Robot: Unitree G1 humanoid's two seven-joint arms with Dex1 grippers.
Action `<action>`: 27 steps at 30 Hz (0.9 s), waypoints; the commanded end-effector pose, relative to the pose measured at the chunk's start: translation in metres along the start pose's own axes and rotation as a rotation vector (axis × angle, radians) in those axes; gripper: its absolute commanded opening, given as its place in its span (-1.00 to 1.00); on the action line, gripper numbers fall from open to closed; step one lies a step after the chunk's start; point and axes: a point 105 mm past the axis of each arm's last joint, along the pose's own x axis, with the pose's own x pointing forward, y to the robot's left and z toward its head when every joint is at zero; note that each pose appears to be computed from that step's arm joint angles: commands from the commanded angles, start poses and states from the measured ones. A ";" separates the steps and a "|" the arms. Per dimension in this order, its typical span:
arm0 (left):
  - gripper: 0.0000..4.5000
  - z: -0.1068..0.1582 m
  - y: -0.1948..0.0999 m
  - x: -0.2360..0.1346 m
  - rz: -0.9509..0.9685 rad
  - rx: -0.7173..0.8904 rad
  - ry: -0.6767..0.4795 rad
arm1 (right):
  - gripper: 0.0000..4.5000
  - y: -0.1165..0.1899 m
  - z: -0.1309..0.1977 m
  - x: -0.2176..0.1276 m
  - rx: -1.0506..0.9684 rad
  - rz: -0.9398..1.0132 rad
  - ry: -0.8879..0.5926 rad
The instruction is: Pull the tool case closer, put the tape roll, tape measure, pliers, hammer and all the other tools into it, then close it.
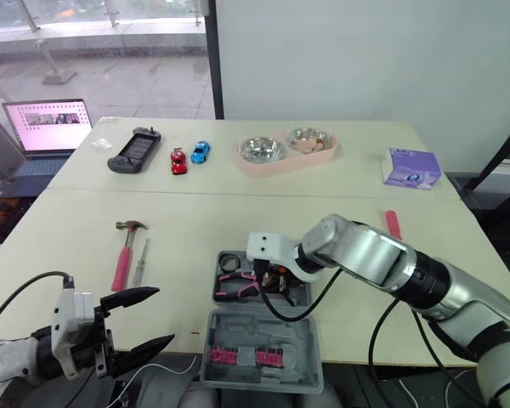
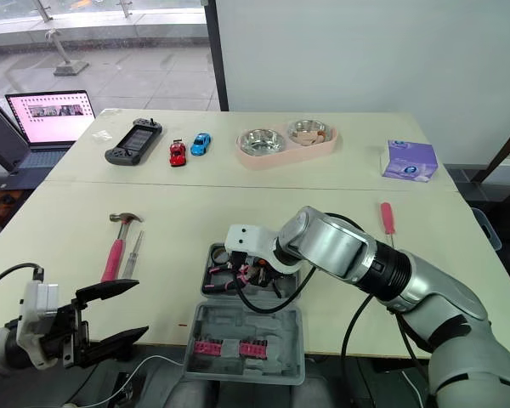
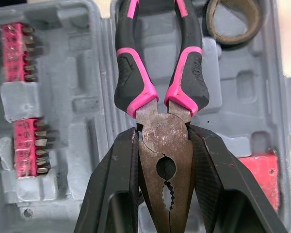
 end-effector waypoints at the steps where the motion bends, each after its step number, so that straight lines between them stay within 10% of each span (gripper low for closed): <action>1: 1.00 0.010 0.000 -0.001 -0.003 0.034 -0.021 | -0.57 0.001 0.008 0.006 -0.021 -0.005 -0.050; 12: 1.00 0.010 0.002 0.000 0.001 0.036 -0.011 | -0.57 -0.002 -0.013 0.023 0.013 -0.023 -0.027; 18: 1.00 0.010 0.004 -0.001 0.012 0.037 -0.007 | 0.71 -0.004 0.004 0.017 0.048 -0.018 -0.138; 27: 1.00 0.009 0.008 0.002 0.017 0.040 -0.012 | 0.71 -0.001 0.036 -0.003 0.034 -0.058 -0.421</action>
